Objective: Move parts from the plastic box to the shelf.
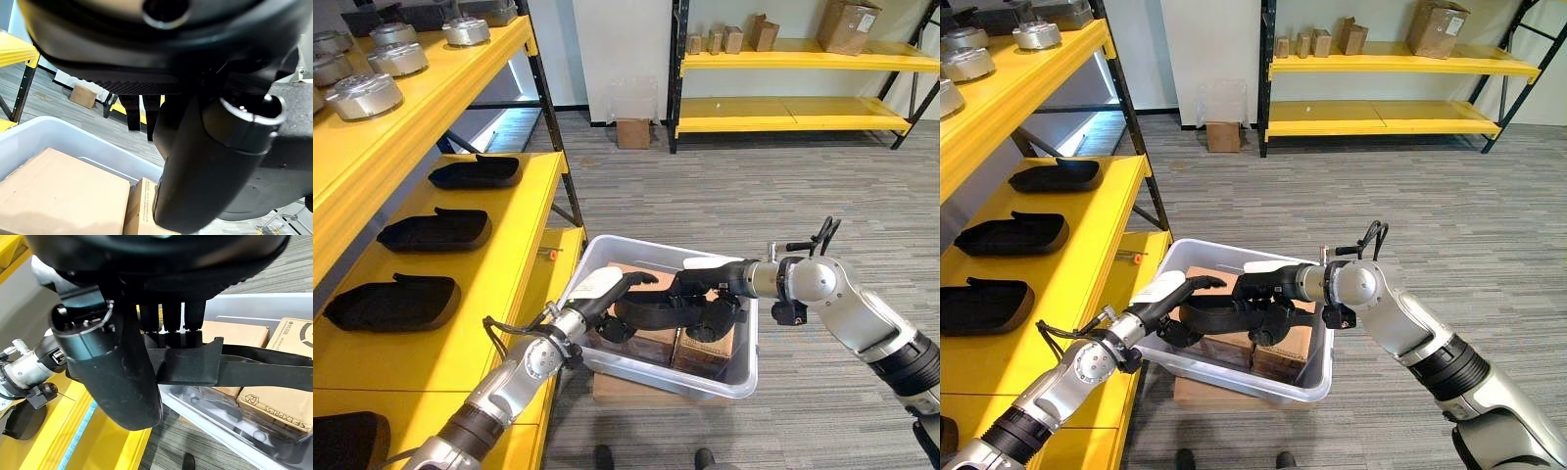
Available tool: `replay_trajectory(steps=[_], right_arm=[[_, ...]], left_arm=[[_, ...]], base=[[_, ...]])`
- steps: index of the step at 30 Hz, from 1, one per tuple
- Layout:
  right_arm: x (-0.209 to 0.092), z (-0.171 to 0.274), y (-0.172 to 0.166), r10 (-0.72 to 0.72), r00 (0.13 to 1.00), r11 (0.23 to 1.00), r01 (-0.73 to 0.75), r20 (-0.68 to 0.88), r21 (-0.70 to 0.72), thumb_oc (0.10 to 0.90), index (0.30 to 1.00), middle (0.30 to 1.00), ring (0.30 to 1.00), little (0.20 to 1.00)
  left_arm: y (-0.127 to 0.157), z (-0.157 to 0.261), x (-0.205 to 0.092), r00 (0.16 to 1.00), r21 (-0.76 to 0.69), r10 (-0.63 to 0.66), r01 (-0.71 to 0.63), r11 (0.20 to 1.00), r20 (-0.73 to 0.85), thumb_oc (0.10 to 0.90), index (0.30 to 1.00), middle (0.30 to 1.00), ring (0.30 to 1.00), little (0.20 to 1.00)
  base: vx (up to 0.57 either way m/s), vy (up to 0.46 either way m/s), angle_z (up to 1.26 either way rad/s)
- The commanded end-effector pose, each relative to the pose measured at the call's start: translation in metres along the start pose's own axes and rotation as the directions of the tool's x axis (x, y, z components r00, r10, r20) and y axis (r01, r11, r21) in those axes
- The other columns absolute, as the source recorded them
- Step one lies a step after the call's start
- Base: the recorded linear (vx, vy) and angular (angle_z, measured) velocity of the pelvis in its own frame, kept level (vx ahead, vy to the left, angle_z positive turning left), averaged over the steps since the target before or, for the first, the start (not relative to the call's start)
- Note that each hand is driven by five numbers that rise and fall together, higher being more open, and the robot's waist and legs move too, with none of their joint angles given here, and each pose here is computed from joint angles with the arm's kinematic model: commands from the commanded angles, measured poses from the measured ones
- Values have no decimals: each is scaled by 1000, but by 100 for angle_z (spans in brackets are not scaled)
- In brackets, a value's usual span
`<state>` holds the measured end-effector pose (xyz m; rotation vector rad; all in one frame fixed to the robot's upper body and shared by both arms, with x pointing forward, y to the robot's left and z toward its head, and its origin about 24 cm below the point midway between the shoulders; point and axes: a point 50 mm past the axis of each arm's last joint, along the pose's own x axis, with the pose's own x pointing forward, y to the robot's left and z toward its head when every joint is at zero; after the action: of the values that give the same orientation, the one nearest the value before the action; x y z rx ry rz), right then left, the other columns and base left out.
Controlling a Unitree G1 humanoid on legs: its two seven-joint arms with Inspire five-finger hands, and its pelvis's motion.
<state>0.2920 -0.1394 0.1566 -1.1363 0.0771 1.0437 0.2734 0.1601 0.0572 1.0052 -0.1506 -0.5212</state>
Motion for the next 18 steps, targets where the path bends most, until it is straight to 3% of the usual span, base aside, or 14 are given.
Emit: replay_trajectory(steps=[1,18], right_arm=[[-19,45,-42,-207,951,965,237,231,-113,400,300,300,300,300],[-5,53,-31,-151,948,973,193,279,-130,400,300,300,300,300]], left_arm=[[22,21,13,984,3,108,-110,994,139,400,300,300,300,300],[33,73,25,917,71,86,-123,990,390,400,300,300,300,300]], base=[[0,0,0],[0,0,0]])
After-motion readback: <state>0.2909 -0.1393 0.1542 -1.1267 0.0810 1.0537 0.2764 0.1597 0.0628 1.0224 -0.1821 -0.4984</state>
